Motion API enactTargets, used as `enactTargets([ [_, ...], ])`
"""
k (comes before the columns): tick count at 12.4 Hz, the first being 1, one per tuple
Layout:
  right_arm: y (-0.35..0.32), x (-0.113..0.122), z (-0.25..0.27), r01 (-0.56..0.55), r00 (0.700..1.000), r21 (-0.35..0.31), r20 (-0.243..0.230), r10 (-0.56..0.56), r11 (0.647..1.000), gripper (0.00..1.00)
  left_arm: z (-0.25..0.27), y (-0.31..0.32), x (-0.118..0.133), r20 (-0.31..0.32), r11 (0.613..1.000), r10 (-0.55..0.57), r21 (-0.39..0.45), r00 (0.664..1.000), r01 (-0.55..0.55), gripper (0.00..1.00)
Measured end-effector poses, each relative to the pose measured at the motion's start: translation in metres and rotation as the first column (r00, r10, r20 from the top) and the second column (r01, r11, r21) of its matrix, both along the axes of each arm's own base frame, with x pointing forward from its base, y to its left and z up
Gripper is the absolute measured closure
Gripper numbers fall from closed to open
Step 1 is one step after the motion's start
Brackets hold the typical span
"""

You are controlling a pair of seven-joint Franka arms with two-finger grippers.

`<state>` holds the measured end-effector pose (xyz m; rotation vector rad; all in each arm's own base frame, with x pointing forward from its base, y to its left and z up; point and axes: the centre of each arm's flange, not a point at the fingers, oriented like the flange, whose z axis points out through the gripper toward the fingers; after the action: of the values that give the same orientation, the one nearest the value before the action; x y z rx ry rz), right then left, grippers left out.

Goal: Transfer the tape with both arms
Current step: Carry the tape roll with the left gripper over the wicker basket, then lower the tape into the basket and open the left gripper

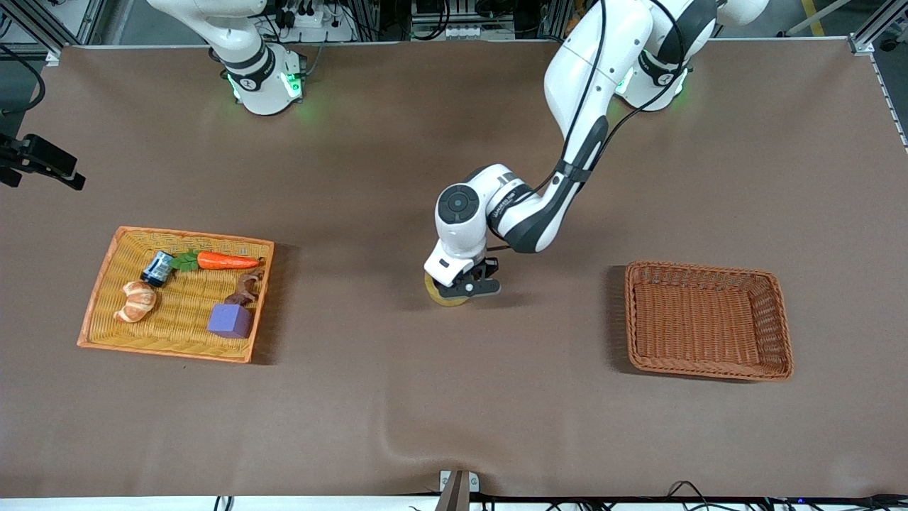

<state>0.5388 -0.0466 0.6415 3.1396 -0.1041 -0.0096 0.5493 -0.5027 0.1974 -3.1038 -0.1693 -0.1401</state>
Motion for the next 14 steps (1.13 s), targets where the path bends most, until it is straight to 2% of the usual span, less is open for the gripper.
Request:
enactTargets([
  [2,0.000,0.000,0.001,0.001,1.000,0.000,0.003,-0.001,1.000,0.00,0.039,0.025,0.032,0.027,0.998,0.060,-0.031,0.998,-0.059,0.78],
  [4,-0.002,0.000,0.004,0.004,1.000,-0.001,0.009,-0.004,1.000,0.00,0.112,0.082,0.074,0.043,0.984,0.170,-0.061,0.985,-0.167,0.78],
  [6,0.001,0.000,0.004,-0.001,1.000,-0.001,0.011,0.001,1.000,0.00,0.168,0.152,0.104,0.039,0.966,0.254,-0.054,0.966,-0.252,0.78],
  [7,0.002,0.001,0.005,-0.003,1.000,-0.002,0.019,0.003,1.000,0.00,0.182,0.185,0.114,0.028,0.967,0.252,-0.037,0.967,-0.251,0.78],
  [10,0.003,0.002,0.006,-0.006,1.000,-0.002,0.028,0.006,1.000,0.00,0.182,0.278,0.129,-0.068,0.984,0.175,0.038,0.982,-0.173,0.78],
  [14,0.004,0.002,0.006,-0.007,1.000,-0.003,0.029,0.007,1.000,0.00,0.124,0.423,0.135,-0.211,0.996,0.080,0.064,0.974,-0.068,0.78],
])
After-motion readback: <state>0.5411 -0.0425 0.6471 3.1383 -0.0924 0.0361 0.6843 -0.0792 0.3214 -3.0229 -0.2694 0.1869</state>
